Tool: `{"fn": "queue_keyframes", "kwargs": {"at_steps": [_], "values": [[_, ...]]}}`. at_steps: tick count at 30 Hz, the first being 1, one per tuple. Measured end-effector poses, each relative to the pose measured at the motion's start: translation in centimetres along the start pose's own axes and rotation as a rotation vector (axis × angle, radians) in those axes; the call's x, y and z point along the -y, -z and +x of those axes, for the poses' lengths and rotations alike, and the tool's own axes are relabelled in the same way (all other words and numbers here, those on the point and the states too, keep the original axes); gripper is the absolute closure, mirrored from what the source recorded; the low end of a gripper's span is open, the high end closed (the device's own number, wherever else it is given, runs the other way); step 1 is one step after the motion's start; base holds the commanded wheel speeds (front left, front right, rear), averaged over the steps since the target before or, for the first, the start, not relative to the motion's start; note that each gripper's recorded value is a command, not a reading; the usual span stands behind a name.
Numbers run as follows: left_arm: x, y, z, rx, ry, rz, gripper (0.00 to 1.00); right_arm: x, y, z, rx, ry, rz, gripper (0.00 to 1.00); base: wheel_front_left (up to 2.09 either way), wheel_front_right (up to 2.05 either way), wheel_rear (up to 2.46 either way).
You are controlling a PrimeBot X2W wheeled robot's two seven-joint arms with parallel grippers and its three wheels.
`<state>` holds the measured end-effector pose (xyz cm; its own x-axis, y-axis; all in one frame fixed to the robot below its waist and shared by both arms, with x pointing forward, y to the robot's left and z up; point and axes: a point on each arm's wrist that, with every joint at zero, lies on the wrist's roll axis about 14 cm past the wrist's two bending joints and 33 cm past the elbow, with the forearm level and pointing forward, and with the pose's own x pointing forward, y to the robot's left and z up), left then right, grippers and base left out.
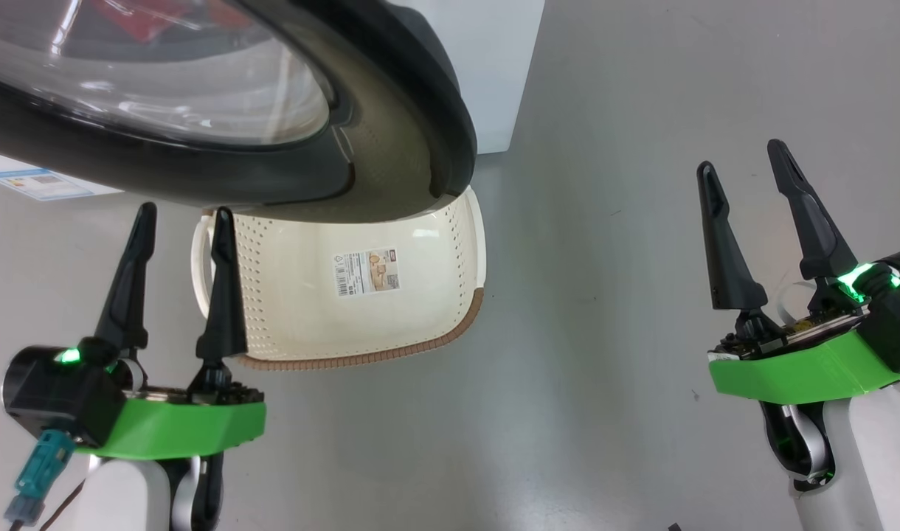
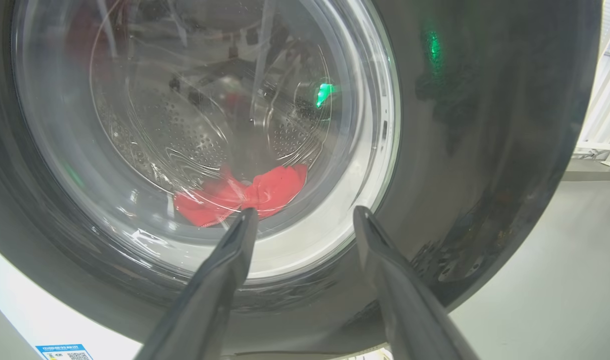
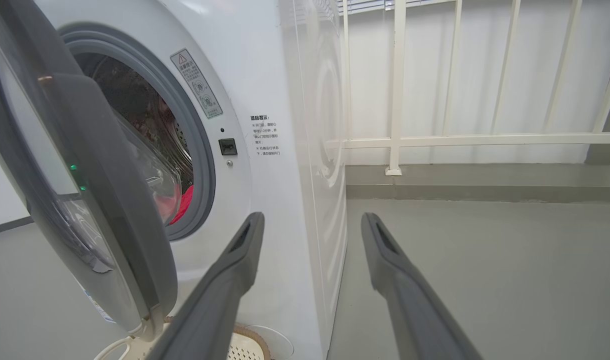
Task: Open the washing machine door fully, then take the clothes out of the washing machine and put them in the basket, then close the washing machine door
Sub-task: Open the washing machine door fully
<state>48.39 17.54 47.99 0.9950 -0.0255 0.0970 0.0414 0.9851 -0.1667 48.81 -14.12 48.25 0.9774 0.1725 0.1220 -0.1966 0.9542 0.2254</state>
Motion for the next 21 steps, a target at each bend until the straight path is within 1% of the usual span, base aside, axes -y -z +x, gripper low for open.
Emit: {"fn": "queue_keyframes", "kwargs": {"at_steps": [10, 11, 12, 13, 15, 17, 19, 21], "values": [[0.1, 0.2, 0.0, -0.003, 0.005, 0.005, 0.00, -0.2, 0.4, 0.1, -0.008, -0.010, 0.001, 0.00, 0.00, 0.00, 0.00], [0.1, 0.1, 0.0, -0.003, 0.005, 0.005, 0.00, -0.4, 0.4, 0.2, -0.009, -0.016, 0.003, 0.65, 0.00, 0.00, 0.00], [0.1, 0.1, 0.0, -0.002, 0.006, 0.005, 0.00, -0.6, 0.5, 0.2, -0.010, -0.024, 0.003, 0.96, 0.00, 0.00, 0.00], [0.2, 0.1, 0.0, -0.002, 0.006, 0.006, 0.00, -0.9, 0.5, 0.3, -0.012, -0.034, 0.004, 1.00, 0.00, 0.00, 0.00], [0.2, 0.0, 0.0, -0.001, 0.006, 0.006, 0.00, -1.1, 0.6, 0.3, -0.016, -0.040, 0.007, 1.00, 0.00, 0.00, 0.00], [0.2, -0.1, -0.1, 0.001, 0.006, 0.008, 0.00, -1.8, 1.1, 0.4, -0.027, -0.055, 0.053, 1.00, 0.00, 0.00, 0.00], [0.1, -0.2, -0.2, 0.002, 0.004, 0.010, 0.00, -2.1, 1.2, 1.0, -0.023, -0.051, 0.137, 1.00, 0.00, 0.00, 0.00], [0.0, -0.3, -0.2, 0.004, 0.001, 0.012, 0.00, -2.6, 1.7, 1.9, -0.032, -0.049, 0.254, 1.00, 0.00, 0.00, 0.00]]}}
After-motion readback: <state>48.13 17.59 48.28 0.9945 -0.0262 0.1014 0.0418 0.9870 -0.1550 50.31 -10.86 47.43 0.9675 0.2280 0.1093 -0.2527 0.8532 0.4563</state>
